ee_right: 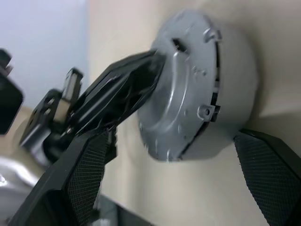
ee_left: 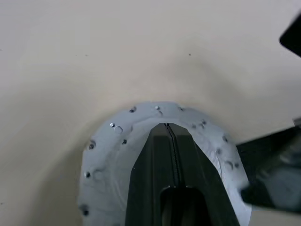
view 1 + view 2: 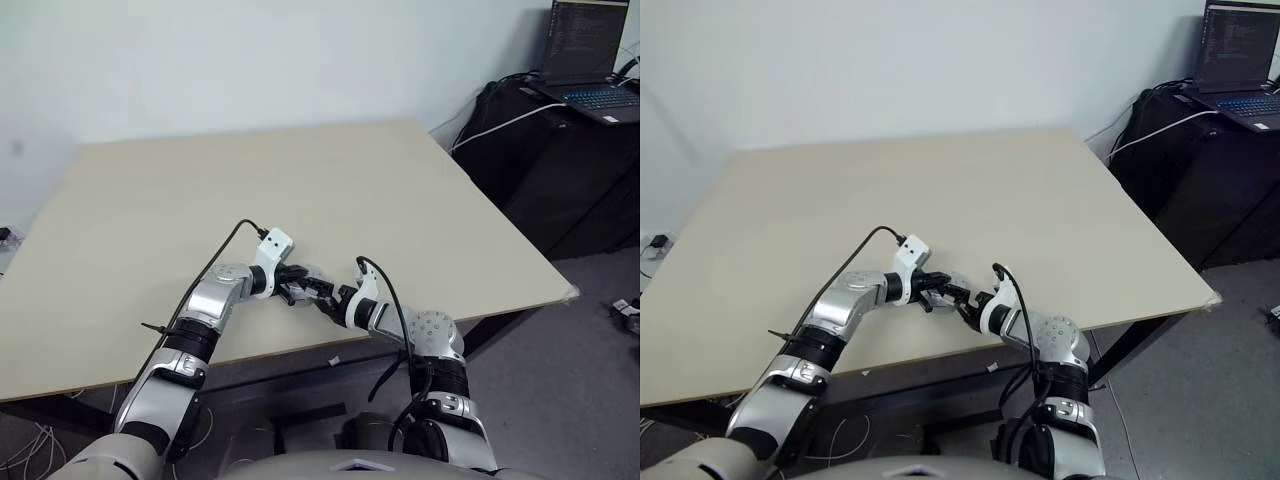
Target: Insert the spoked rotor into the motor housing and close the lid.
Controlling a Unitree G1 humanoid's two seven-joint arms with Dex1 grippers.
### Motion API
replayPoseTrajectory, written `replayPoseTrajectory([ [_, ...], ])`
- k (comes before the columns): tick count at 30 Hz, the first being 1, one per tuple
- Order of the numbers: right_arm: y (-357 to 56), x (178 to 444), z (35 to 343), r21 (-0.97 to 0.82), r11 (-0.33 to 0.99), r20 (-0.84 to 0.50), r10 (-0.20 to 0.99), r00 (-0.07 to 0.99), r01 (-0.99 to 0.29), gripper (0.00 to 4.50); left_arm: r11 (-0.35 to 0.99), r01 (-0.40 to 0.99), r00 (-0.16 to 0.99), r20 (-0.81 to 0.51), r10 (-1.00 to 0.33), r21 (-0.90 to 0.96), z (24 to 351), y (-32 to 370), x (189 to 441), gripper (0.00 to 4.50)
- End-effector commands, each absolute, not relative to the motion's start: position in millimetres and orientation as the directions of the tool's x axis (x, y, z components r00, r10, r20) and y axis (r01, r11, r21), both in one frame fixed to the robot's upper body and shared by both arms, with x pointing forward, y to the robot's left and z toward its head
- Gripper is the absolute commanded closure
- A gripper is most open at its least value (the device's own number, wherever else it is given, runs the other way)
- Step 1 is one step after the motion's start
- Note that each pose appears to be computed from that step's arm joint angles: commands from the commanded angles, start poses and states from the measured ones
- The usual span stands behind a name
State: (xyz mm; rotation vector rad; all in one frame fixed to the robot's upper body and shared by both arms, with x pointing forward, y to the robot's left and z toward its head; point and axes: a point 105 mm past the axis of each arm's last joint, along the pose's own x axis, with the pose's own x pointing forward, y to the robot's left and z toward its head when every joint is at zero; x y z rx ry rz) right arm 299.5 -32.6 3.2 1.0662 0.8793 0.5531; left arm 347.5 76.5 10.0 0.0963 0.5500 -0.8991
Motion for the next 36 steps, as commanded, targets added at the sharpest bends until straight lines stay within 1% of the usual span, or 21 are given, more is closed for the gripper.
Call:
replayPoseTrajectory([
  [1, -6.9, 299.5, 34.2, 0.974, 0.214, -0.134, 0.804, 0.579, -0.072, 0.01, 0.641, 0.748, 0.466, -0.552, -0.691, -0.171, -9.5, 82.7, 337.1, 4.5],
  [4, -12.1, 304.4, 36.6, 0.977, 0.202, -0.115, 0.779, 0.616, -0.073, 0.01, 0.648, 0.742, 0.47, -0.555, -0.687, -0.173, -10.8, 84.6, 336.5, 4.5],
  [8, -15.8, 306.4, 32.6, 0.974, 0.221, -0.137, 0.76, 0.636, -0.054, 0.01, 0.663, 0.728, 0.481, -0.559, -0.675, -0.174, -13.1, 90.3, 336.0, 4.5],
  [12, -14.5, 304.8, 25.3, 0.966, 0.256, -0.184, 0.757, 0.627, -0.025, 0.01, 0.684, 0.709, 0.499, -0.563, -0.659, -0.173, -14.6, 97.5, 336.1, 4.5],
  [15, -14.0, 305.8, 12.1, 0.944, 0.324, -0.286, 0.724, 0.628, 0.056, 0.01, 0.698, 0.694, 0.51, -0.564, -0.649, -0.175, -16.1, 102.9, 335.4, 4.5],
  [17, -12.4, 307.0, 12.6, 0.944, 0.322, -0.292, 0.717, 0.633, 0.071, 0.01, 0.707, 0.685, 0.518, -0.564, -0.643, -0.177, -17.1, 106.1, 335.0, 4.5],
  [18, -10.7, 307.0, 15.9, 0.948, 0.313, -0.277, 0.725, 0.631, 0.056, 0.01, 0.71, 0.682, 0.52, -0.565, -0.641, -0.177, -17.5, 107.2, 334.9, 4.5],
  [22, -3.1, 304.1, 34.8, 0.953, 0.289, -0.178, 0.771, 0.611, -0.088, 0.01, 0.718, 0.673, 0.526, -0.567, -0.634, -0.178, -18.6, 109.9, 334.3, 4.5],
  [24, -2.3, 303.9, 39.6, 0.954, 0.275, -0.147, 0.777, 0.612, -0.12, 0.01, 0.721, 0.669, 0.529, -0.567, -0.632, -0.179, -18.6, 110.5, 334.3, 4.5],
  [29, -3.2, 304.7, 36.4, 0.945, 0.305, -0.172, 0.77, 0.615, -0.117, 0.01, 0.726, 0.664, 0.534, -0.567, -0.628, -0.179, -18.8, 111.6, 334.2, 4.5],
  [36, -6.2, 306.6, 27.1, 0.919, 0.382, -0.242, 0.741, 0.626, -0.097, 0.01, 0.729, 0.661, 0.536, -0.569, -0.624, -0.176, -19.2, 112.8, 334.3, 4.5],
])
